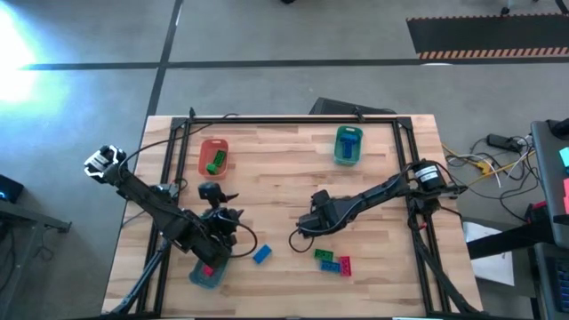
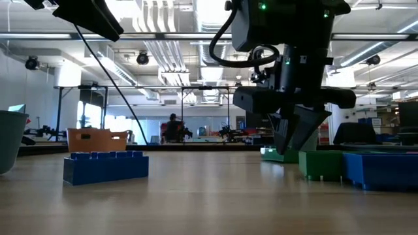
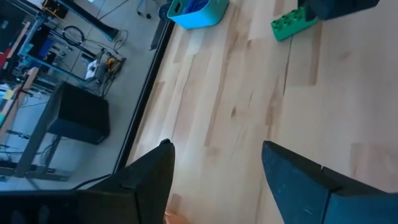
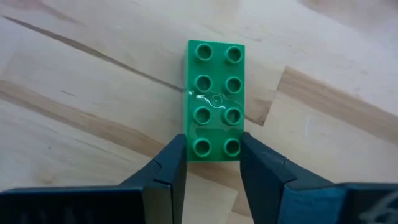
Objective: Sort & place blocks by color
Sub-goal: Put the green game piece into the orange bin
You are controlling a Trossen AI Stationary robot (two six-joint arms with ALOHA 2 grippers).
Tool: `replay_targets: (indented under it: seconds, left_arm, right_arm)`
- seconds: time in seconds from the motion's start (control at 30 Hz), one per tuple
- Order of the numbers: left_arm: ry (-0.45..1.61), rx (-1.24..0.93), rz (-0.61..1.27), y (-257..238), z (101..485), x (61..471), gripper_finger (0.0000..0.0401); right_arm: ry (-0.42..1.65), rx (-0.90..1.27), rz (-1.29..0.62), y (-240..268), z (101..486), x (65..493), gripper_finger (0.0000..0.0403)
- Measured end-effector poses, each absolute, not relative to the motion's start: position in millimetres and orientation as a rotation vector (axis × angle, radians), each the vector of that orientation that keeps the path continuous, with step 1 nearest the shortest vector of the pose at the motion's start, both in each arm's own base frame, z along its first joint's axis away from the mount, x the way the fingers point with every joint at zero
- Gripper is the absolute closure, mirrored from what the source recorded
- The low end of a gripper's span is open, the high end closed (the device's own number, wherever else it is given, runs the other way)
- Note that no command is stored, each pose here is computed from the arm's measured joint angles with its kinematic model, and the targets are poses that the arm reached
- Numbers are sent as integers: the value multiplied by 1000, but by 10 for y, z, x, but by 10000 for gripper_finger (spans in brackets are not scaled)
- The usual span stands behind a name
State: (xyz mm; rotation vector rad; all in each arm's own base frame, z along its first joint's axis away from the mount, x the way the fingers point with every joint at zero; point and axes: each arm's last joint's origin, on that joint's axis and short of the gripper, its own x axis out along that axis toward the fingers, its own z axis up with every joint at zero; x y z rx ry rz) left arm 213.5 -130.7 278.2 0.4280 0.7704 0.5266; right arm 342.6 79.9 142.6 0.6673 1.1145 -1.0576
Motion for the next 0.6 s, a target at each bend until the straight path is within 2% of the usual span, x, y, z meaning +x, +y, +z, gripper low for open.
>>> replay_targets:
  seconds: [0.23, 0.6]
  left_arm:
    - [735, 364, 507, -1346, 2773, 2182, 177]
    - [639, 214, 453, -1417, 2498, 2281, 177]
  right_arm:
    - [1156, 604, -975, 799, 1511, 3405, 295]
    - [1086, 371, -735, 906, 2006, 3274, 295]
